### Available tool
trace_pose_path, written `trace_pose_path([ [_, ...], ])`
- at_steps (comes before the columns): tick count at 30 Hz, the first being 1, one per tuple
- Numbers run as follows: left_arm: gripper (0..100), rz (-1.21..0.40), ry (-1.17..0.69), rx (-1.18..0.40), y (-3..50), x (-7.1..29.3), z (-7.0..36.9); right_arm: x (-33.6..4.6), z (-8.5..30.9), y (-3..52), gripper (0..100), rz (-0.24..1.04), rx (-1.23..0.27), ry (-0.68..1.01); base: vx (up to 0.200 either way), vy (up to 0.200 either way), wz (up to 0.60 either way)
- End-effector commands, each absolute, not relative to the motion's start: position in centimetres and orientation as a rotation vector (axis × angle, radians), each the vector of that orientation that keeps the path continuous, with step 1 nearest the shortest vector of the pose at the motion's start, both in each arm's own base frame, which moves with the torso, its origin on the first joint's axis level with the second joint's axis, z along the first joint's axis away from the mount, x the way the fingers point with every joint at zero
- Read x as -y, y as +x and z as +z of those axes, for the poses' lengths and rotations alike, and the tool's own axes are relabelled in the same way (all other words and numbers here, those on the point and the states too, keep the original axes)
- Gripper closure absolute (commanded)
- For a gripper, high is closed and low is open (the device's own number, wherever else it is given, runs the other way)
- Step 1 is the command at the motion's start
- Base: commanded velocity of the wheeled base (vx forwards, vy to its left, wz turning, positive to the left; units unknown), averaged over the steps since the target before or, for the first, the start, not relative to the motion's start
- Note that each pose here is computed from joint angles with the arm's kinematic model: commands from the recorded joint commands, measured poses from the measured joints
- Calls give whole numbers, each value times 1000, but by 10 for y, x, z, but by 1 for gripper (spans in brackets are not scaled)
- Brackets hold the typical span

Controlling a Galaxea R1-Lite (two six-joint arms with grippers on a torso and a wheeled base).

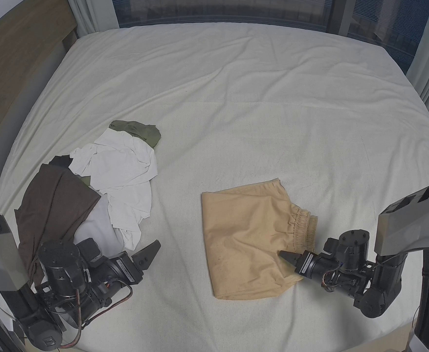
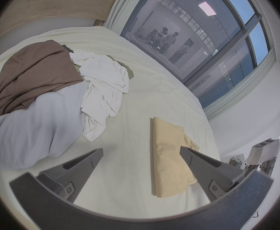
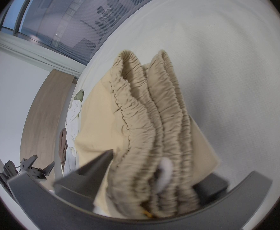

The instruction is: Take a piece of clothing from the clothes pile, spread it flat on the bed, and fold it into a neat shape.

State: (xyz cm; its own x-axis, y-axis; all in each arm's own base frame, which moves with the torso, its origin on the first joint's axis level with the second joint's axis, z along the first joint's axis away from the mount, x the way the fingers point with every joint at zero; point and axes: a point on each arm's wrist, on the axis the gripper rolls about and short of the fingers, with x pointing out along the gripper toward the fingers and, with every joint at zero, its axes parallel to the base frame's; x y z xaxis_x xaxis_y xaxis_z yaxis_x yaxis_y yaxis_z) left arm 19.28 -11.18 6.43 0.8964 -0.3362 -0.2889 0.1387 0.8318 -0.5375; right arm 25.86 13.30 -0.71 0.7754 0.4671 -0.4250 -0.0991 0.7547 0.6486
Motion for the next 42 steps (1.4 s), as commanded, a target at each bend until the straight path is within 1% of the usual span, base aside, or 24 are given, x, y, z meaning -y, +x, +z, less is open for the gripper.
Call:
trace_pose_path([
  [1,0,-255,-538,-388,193,112,64,-141,9,253,100,386,-574,653,0,0,0],
  [3,0,-255,-543,-387,193,112,64,-143,13,252,100,399,-566,654,0,0,0],
  [5,0,-252,-545,-384,193,113,64,-152,32,245,100,464,-522,668,0,0,0],
  [6,0,-251,-546,-384,193,112,64,-153,33,245,100,470,-518,669,0,0,0],
  [8,0,-242,-547,-379,193,113,65,-162,53,237,100,539,-477,678,0,0,0],
  [11,0,-241,-552,-378,193,113,65,-168,70,234,100,596,-425,692,0,0,0],
  [12,0,-241,-552,-378,193,113,65,-168,70,234,100,596,-425,692,0,0,0],
  [13,0,-241,-556,-375,194,113,65,-173,86,236,100,638,-381,707,0,0,0],
  [16,0,-241,-557,-376,194,113,65,-177,111,243,100,691,-330,723,0,0,0],
  [20,0,-240,-569,-378,193,113,65,-184,158,255,100,764,-270,738,0,0,0],
  [21,0,-240,-569,-378,193,113,65,-184,158,255,100,764,-270,738,0,0,0],
  [22,0,-239,-569,-381,193,113,65,-187,184,260,100,789,-245,743,0,0,0],
  [23,0,-239,-571,-381,193,113,65,-188,188,261,100,793,-242,743,0,0,0],
  [24,0,-236,-580,-382,193,113,65,-190,207,267,100,810,-231,744,0,0,0],
  [26,0,-233,-586,-382,193,113,65,-192,227,277,100,820,-220,746,0,0,0],
  [27,0,-233,-586,-382,193,113,65,-192,227,277,100,820,-220,746,0,0,0],
  [28,0,-229,-587,-380,193,113,65,-192,244,286,100,833,-204,745,0,0,0],
  [29,0,-229,-587,-380,193,113,65,-192,246,286,100,834,-201,745,0,0,0],
  [30,0,-226,-589,-376,193,113,65,-193,267,297,100,849,-172,748,0,0,0],
  [32,0,-227,-590,-375,193,113,66,-194,273,306,100,851,-171,747,0,0,0],
  [34,0,-230,-593,-368,193,113,67,-197,288,328,100,848,-159,744,0,0,0],
  [37,0,-229,-601,-368,193,113,68,-201,295,351,100,843,-147,744,0,0,0],
  [40,0,-224,-621,-370,192,113,68,-204,289,372,100,833,-141,743,0,0,0],
  [42,0,-223,-630,-375,192,113,67,-203,274,388,100,806,-156,742,0,0,0],
])
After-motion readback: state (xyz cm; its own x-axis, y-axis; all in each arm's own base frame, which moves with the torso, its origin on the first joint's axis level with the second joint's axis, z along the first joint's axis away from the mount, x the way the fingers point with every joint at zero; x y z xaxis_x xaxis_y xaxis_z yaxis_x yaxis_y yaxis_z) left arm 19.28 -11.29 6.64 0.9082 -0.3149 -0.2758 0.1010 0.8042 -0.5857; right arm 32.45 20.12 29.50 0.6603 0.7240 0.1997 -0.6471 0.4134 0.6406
